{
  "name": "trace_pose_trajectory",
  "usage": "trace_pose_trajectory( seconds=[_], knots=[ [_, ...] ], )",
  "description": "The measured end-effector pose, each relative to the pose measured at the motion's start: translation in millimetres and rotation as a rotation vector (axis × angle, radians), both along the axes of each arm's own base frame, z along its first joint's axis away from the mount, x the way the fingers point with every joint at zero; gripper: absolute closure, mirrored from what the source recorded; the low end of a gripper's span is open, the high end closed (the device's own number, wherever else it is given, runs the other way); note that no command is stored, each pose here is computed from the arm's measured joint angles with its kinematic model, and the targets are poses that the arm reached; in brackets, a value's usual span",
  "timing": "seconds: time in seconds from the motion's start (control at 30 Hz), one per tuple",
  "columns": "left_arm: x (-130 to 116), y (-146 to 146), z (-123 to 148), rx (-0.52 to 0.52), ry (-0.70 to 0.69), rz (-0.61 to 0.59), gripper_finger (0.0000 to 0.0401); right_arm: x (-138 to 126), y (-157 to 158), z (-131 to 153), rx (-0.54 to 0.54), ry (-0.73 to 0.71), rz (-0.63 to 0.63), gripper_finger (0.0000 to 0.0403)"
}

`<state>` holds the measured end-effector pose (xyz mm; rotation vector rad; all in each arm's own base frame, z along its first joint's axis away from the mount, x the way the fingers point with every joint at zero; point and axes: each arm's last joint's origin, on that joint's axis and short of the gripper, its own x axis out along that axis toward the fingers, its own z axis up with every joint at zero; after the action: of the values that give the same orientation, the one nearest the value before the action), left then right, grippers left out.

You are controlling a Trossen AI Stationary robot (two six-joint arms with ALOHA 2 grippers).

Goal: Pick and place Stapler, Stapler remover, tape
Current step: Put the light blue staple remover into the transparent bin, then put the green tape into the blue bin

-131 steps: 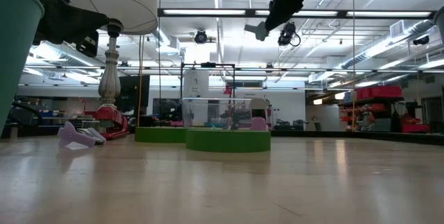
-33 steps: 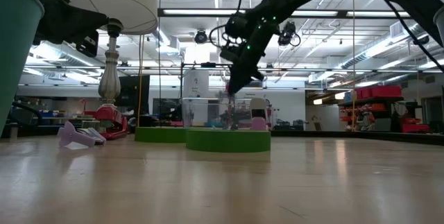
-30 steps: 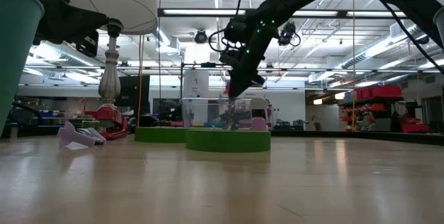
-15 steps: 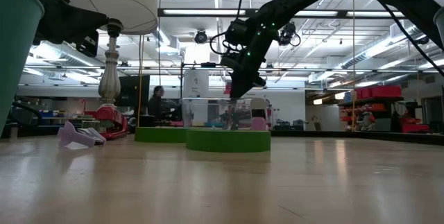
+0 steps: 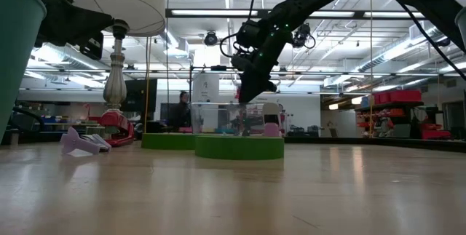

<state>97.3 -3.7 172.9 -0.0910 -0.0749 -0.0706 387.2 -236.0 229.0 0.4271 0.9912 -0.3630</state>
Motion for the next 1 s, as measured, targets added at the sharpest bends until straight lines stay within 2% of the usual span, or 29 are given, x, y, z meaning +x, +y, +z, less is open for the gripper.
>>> trace_pose_trajectory(
  seconds=[0.33, 0.5, 0.73, 1.0],
  knots=[
    [0.0, 0.0, 0.0, 0.000, 0.000, 0.000, 0.0398, -0.8, -1.2, 0.1, 0.014, -0.008, 0.005, 0.0237],
    [0.0, 0.0, -0.1, 0.000, 0.000, 0.000, 0.0398, -0.8, -1.2, 0.1, 0.009, -0.008, 0.012, 0.0196],
    [0.0, 0.0, -0.1, 0.000, 0.000, 0.000, 0.0398, -0.9, -1.2, 0.2, 0.007, -0.007, 0.017, 0.0172],
    [0.0, 0.0, -0.1, 0.000, 0.000, 0.000, 0.0398, -1.1, -0.3, 4.5, 0.004, -0.025, 0.023, 0.0177]
  ],
)
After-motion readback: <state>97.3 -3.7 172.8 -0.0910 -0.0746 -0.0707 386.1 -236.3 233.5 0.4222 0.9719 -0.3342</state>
